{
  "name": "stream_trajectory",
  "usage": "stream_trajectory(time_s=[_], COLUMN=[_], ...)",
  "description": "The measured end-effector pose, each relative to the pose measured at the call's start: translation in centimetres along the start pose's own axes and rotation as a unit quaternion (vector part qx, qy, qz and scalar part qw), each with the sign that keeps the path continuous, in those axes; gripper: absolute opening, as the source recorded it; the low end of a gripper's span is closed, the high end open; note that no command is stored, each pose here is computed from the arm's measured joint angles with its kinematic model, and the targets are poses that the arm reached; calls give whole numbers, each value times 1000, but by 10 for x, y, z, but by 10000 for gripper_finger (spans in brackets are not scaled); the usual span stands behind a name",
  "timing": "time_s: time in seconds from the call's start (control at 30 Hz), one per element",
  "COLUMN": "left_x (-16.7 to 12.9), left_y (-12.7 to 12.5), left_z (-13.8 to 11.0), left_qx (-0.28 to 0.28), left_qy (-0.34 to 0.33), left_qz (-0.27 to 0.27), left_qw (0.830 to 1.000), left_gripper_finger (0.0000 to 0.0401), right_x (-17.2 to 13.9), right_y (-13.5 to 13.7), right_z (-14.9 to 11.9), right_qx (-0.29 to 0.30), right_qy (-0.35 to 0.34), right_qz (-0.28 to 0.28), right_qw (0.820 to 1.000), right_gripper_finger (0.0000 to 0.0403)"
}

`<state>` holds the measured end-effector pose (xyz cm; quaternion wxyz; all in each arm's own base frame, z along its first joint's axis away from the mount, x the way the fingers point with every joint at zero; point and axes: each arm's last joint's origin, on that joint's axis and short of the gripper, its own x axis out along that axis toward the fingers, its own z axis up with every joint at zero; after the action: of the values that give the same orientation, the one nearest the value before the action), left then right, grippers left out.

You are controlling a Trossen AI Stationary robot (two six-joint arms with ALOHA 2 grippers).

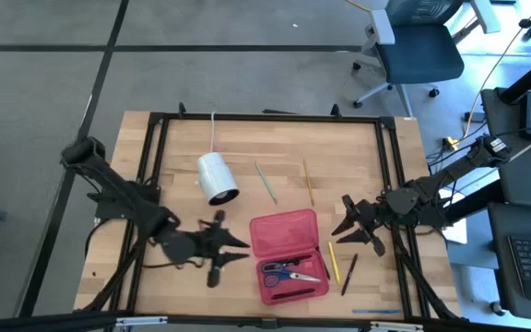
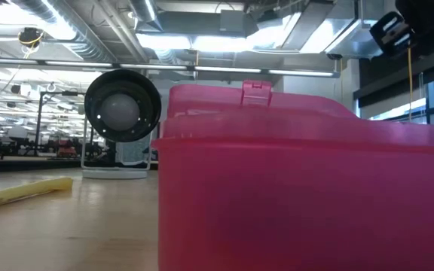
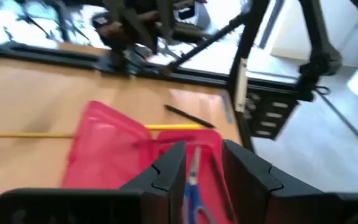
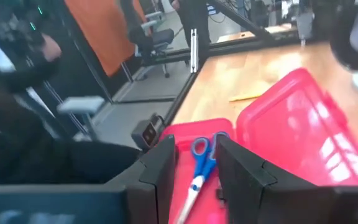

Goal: Pick & place school supplies into a supply box
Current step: Put the black pen into the pink supply box

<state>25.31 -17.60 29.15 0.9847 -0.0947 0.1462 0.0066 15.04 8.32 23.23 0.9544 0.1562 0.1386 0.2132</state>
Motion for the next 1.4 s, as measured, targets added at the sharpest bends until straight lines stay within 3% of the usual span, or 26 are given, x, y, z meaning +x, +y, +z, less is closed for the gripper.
stream_trajectory(time_s=[0.13, 0.37, 0.57, 1.03, 1.4], left_x=[-10, -13, -23, -28, -28], left_y=[10, 34, 50, 67, 67], left_z=[-27, -65, -83, -99, -96], left_qx=[13, 28, 58, 157, 151], left_qy=[-23, -45, -88, -83, -99], left_qz=[-7, -98, -108, -17, -13], left_qw=[1000, 994, 989, 984, 984], left_gripper_finger=[93, 96, 91, 91, 94], right_x=[0, -2, -9, -17, -20], right_y=[-1, 5, 10, 4, 1], right_z=[1, 17, 33, 24, 17], right_qx=[66, 189, 265, 346, 420], right_qy=[-12, -15, 27, 62, 77], right_qz=[-16, -32, -85, -186, -218], right_qw=[998, 981, 960, 918, 878], right_gripper_finger=[119, 119, 119, 119, 119])
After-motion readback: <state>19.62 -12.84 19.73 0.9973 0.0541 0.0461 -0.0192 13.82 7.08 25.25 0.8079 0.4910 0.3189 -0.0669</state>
